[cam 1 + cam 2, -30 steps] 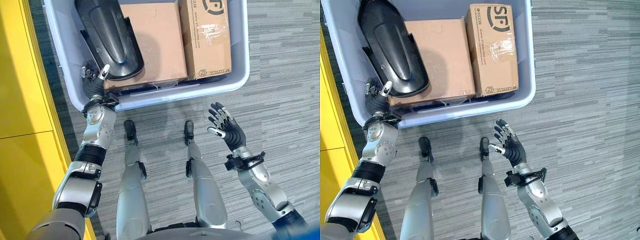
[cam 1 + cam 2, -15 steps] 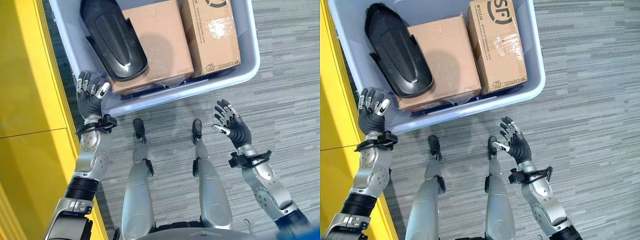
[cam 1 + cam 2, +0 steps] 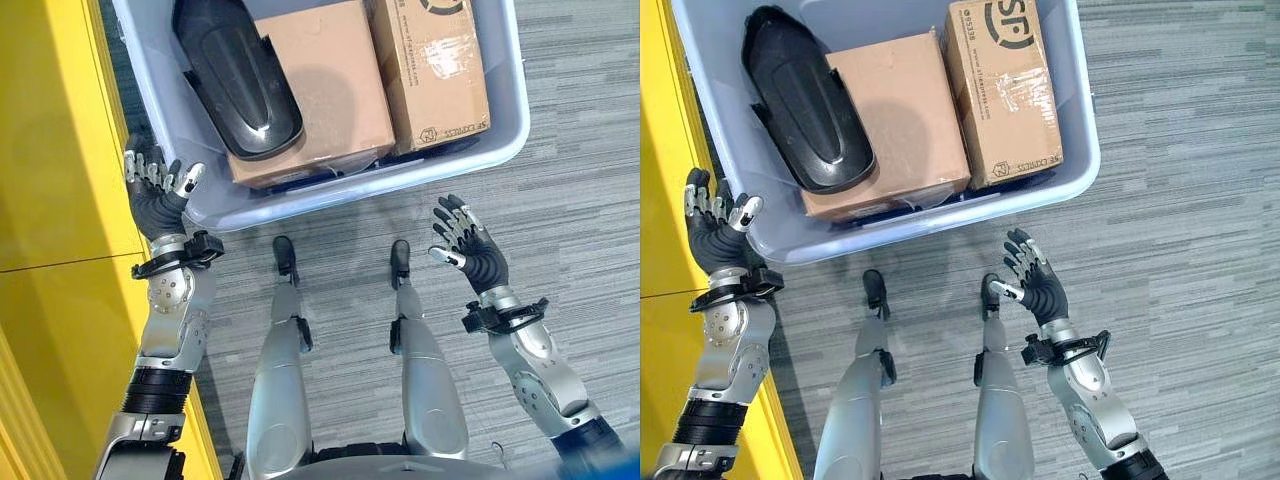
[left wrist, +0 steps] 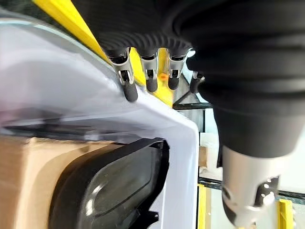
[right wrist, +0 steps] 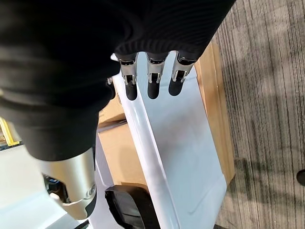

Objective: Move parts from the plastic box to the shelf.

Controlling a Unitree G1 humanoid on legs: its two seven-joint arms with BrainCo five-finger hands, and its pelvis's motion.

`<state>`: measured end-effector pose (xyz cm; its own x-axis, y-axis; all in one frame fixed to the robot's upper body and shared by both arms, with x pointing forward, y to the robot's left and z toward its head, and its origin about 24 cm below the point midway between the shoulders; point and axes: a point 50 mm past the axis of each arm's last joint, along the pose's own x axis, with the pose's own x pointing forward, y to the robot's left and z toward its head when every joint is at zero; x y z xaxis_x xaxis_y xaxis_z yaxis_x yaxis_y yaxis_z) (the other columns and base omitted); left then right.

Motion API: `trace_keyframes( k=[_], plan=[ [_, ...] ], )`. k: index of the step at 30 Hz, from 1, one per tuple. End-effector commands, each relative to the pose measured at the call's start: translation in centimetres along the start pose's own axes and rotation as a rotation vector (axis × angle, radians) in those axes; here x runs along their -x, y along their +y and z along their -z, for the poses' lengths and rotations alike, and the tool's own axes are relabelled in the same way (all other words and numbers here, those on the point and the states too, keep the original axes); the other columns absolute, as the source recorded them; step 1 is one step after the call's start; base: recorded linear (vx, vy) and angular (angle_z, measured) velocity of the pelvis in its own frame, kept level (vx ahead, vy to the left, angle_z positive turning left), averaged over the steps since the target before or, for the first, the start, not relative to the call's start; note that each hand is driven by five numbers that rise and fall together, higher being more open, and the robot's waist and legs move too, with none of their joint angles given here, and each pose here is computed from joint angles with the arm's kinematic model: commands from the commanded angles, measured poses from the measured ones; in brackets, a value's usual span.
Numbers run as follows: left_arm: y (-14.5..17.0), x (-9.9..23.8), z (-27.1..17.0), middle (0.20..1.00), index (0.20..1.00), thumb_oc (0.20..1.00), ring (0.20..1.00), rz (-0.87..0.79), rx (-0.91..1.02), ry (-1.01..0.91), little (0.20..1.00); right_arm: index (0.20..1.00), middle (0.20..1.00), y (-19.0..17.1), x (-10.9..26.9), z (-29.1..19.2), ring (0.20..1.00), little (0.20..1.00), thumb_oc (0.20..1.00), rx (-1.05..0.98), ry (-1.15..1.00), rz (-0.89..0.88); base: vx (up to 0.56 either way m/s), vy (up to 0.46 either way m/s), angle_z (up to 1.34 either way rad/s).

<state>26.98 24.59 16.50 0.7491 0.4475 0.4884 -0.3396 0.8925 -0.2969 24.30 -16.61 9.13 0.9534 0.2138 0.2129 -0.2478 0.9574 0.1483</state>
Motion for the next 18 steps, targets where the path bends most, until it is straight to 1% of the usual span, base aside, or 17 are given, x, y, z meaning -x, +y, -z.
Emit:
trace_keyframes(
  k=[1,4,5,9,10,12,13,14,18],
  plan=[
    [1.0,-1.3,-4.7,1.000,1.000,1.000,1.000,-0.011,-0.109,-0.270,1.000,1.000,1.000,-0.2,-0.6,-2.5,1.000,1.000,1.000,0.038,-0.145,-0.019,0.00,0.000,0.00],
    [0.2,-1.4,-6.0,1.000,1.000,1.000,1.000,0.025,-0.150,-0.347,1.000,1.000,1.000,-0.1,-0.6,-2.4,1.000,1.000,1.000,0.038,-0.143,-0.027,0.00,0.000,0.00],
    [-0.5,-1.7,-6.6,1.000,1.000,1.000,1.000,0.054,-0.191,-0.391,1.000,1.000,1.000,-0.2,-0.6,-2.3,1.000,1.000,1.000,0.040,-0.138,-0.029,0.00,0.000,0.00],
    [-1.8,-2.8,-7.0,1.000,1.000,1.000,1.000,0.083,-0.248,-0.434,1.000,1.000,1.000,0.0,-0.8,-2.0,1.000,1.000,1.000,0.047,-0.126,-0.042,0.00,0.000,0.00],
    [-2.9,-3.9,-7.1,1.000,1.000,1.000,1.000,0.105,-0.268,-0.457,1.000,1.000,1.000,0.1,-1.0,-1.9,1.000,1.000,1.000,0.043,-0.121,-0.050,0.00,0.000,0.00],
    [-3.5,-4.4,-7.2,1.000,1.000,1.000,1.000,0.113,-0.273,-0.463,1.000,1.000,1.000,0.1,-1.0,-1.8,1.000,1.000,1.000,0.043,-0.118,-0.053,0.00,0.000,0.00],
    [-4.5,-5.2,-7.0,1.000,1.000,1.000,1.000,0.129,-0.263,-0.453,1.000,1.000,1.000,0.2,-0.8,-1.7,1.000,1.000,1.000,0.034,-0.112,-0.058,0.00,0.000,0.00],
    [-4.6,-5.3,-7.0,1.000,1.000,1.000,1.000,0.130,-0.262,-0.454,1.000,1.000,1.000,0.2,-0.8,-1.7,1.000,1.000,1.000,0.034,-0.113,-0.057,0.00,0.000,0.00],
    [-6.7,-6.8,-6.3,1.000,1.000,1.000,1.000,0.149,-0.243,-0.413,1.000,1.000,1.000,0.3,-0.6,-1.2,1.000,1.000,1.000,0.015,-0.093,-0.054,0.00,0.000,0.00]
  ],
)
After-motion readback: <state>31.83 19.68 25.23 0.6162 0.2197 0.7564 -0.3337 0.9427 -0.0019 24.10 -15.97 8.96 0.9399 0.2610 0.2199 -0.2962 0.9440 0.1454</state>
